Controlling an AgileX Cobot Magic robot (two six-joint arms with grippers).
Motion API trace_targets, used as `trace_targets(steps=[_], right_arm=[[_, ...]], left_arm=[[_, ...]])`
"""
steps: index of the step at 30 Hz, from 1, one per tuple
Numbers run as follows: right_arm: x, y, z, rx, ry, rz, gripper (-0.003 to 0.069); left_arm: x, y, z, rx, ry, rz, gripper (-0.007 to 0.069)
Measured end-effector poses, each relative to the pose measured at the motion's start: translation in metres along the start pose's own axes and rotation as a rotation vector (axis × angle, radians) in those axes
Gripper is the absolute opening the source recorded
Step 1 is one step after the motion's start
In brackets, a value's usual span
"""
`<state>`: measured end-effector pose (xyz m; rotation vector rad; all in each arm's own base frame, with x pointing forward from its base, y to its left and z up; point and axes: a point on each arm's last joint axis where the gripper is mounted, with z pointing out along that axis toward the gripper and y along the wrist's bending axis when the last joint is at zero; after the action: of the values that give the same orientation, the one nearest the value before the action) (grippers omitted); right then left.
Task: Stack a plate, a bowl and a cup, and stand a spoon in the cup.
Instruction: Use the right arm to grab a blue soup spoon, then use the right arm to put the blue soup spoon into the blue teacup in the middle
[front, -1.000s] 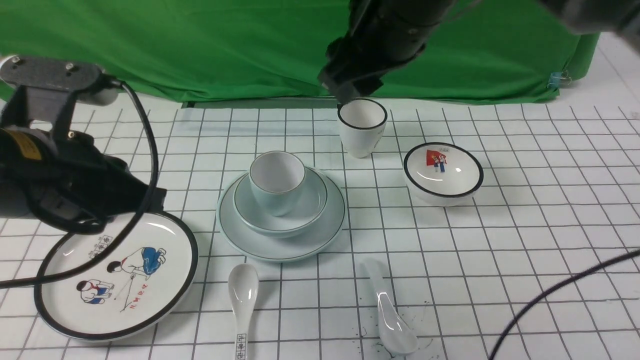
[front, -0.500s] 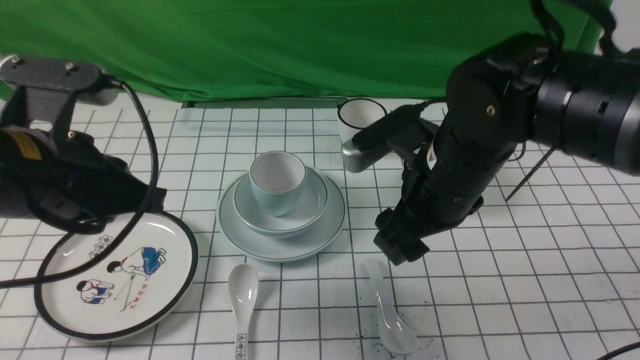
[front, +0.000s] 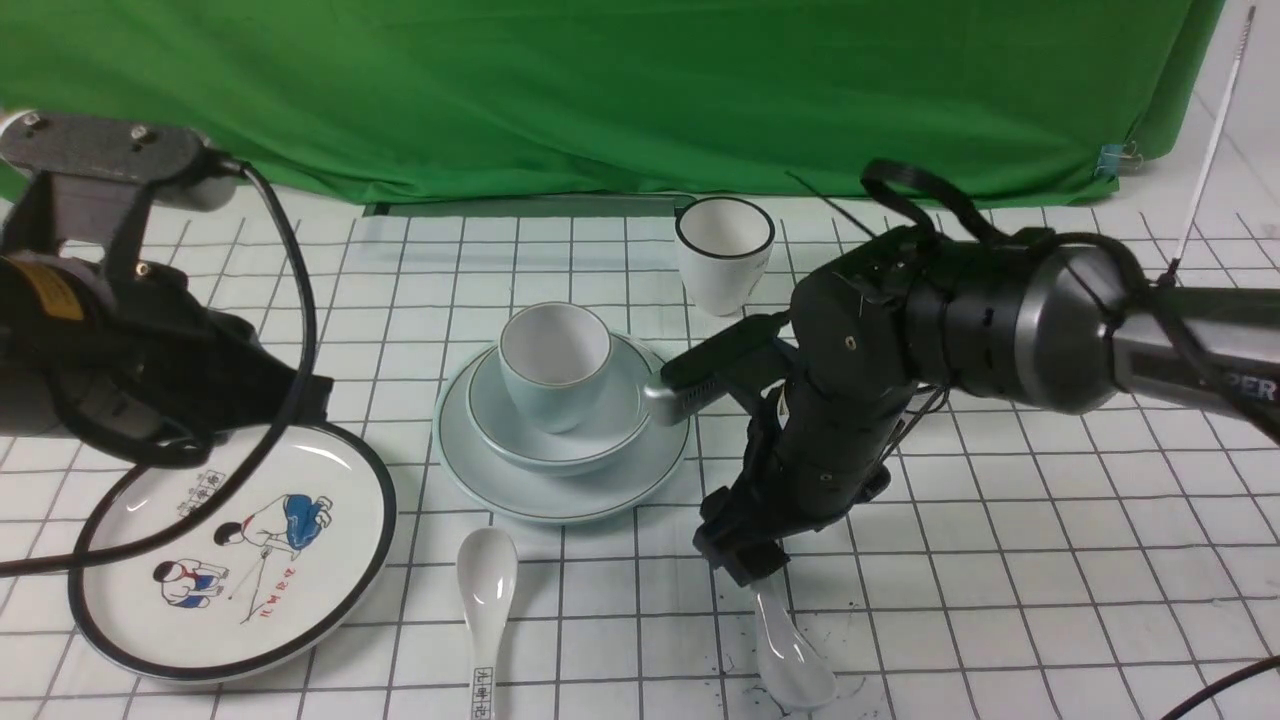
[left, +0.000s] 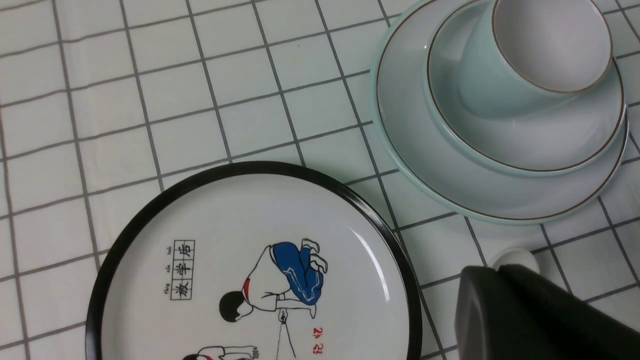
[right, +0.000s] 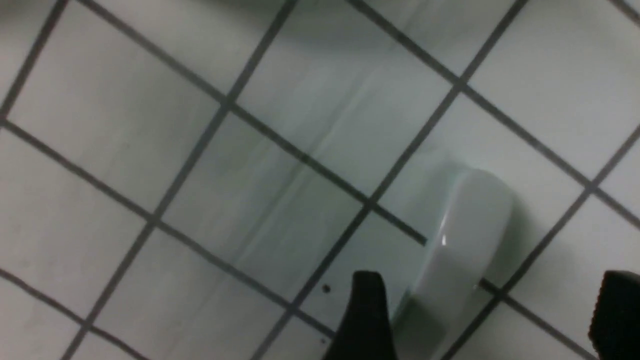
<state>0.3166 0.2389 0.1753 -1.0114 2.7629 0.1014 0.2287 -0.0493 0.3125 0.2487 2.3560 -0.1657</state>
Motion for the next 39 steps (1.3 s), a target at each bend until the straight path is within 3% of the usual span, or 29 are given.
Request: trace_targets(steps=[14, 18, 21, 28, 39], right_arm=[[-0.001, 0.016, 0.015, -0.015, 0.023, -0.033, 0.0575], [0.0, 0.015, 0.014, -0.009, 0.039, -0.039, 0.0361], [-0.001, 0.016, 0.013, -0.013, 0.057, -0.047, 0.016], [-0.012, 0.016, -0.008, -0.016, 0.03, -0.085, 0.0163], [-0.062, 0.015, -0.124, 0.037, -0.587, -0.126, 0.0163]], left_arm=[[0.001, 0.0, 0.001, 0.0, 0.004, 0.0, -0.0031], [0.001, 0.0, 0.001, 0.0, 0.004, 0.0, -0.0031], [0.001, 0.0, 0.001, 0.0, 0.004, 0.0, -0.0031], [0.002, 0.0, 0.001, 0.0, 0.005, 0.0, -0.0031], [0.002, 0.0, 0.001, -0.001, 0.004, 0.0, -0.0031]])
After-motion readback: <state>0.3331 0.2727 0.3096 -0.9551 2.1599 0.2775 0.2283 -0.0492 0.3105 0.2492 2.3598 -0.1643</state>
